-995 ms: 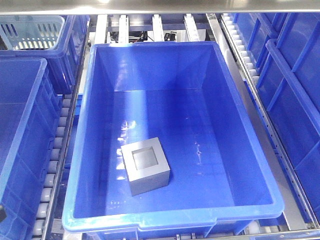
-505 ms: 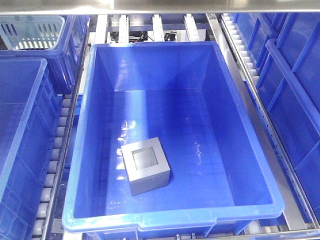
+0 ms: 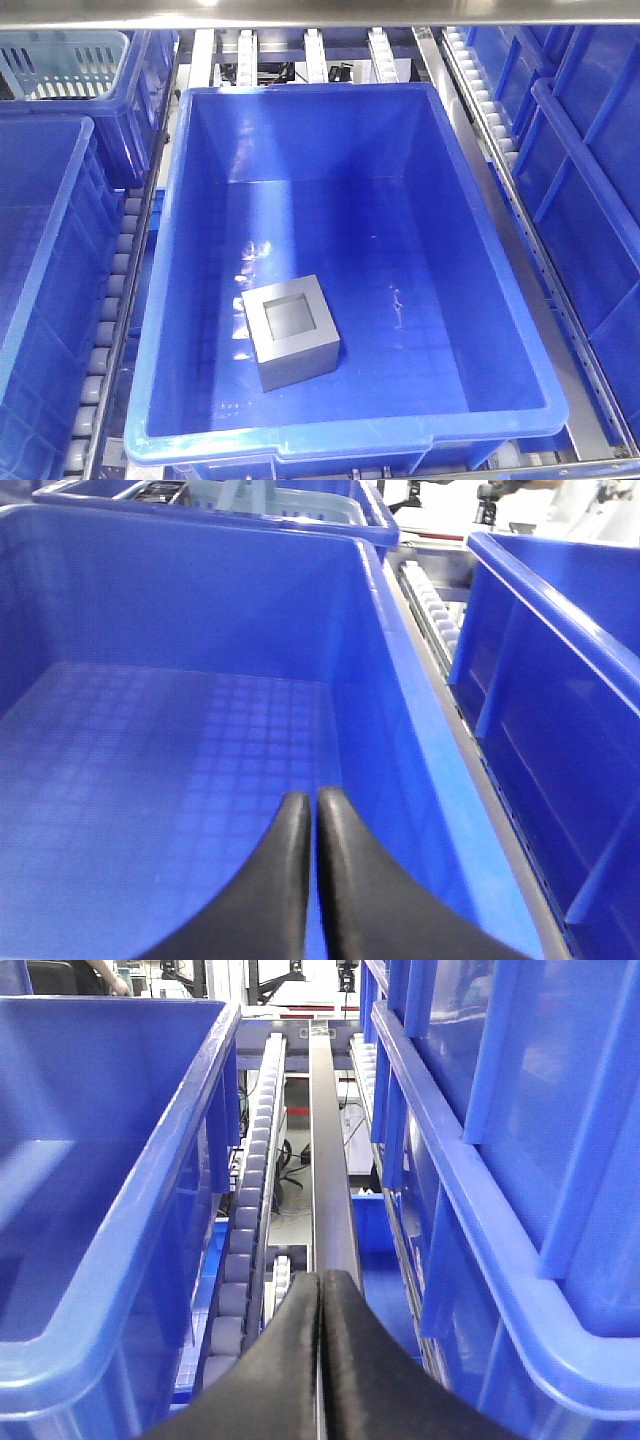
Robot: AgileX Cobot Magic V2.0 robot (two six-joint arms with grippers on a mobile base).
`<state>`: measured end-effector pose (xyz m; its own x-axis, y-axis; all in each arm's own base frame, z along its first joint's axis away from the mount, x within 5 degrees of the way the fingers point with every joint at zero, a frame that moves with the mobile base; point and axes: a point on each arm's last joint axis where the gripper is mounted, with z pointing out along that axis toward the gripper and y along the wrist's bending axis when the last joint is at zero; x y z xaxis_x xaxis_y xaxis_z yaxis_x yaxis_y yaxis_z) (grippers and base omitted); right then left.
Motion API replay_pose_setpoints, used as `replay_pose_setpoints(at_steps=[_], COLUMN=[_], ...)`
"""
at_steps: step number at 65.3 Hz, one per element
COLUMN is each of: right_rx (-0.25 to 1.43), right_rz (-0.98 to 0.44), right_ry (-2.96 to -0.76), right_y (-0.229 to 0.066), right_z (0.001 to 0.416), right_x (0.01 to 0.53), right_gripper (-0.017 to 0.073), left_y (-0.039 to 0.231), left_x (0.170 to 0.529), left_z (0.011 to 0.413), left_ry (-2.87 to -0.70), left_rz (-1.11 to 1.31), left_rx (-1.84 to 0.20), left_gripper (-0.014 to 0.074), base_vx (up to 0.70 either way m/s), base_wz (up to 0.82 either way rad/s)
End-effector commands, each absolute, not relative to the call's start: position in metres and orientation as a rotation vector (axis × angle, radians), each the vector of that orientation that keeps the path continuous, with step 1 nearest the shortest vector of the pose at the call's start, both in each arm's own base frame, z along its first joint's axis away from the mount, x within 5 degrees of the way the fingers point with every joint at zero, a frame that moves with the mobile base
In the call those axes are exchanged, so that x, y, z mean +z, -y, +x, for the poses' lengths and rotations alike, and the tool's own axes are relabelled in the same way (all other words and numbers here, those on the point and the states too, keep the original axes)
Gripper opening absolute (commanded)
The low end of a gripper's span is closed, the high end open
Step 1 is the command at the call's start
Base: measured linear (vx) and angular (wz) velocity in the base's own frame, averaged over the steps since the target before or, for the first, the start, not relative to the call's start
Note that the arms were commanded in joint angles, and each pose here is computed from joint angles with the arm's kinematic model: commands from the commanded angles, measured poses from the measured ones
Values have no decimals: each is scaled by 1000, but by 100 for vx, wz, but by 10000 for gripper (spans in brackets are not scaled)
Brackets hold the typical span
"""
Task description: Sort gray base to blue bin
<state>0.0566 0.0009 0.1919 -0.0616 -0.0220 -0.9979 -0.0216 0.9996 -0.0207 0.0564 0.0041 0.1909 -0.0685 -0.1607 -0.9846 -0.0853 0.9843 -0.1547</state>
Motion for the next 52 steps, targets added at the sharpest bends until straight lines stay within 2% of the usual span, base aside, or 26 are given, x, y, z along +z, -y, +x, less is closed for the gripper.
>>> replay_pose_setpoints(at_steps=[1,52], right_rx=[-9,-9], right_rz=[-43,-43], right_ry=[-1562,-1562], right_y=[-1,-1], right_z=[57,57], right_x=[194,194], right_gripper=[-9,-9], left_y=[-5,-2], left_x=[190,190], left_z=[57,57], left_ry=[-1566,-1564], left_rz=[-182,-138], left_rx=[-58,-77], left_gripper=[-6,-6], base_vx=[0,0], base_wz=[0,0])
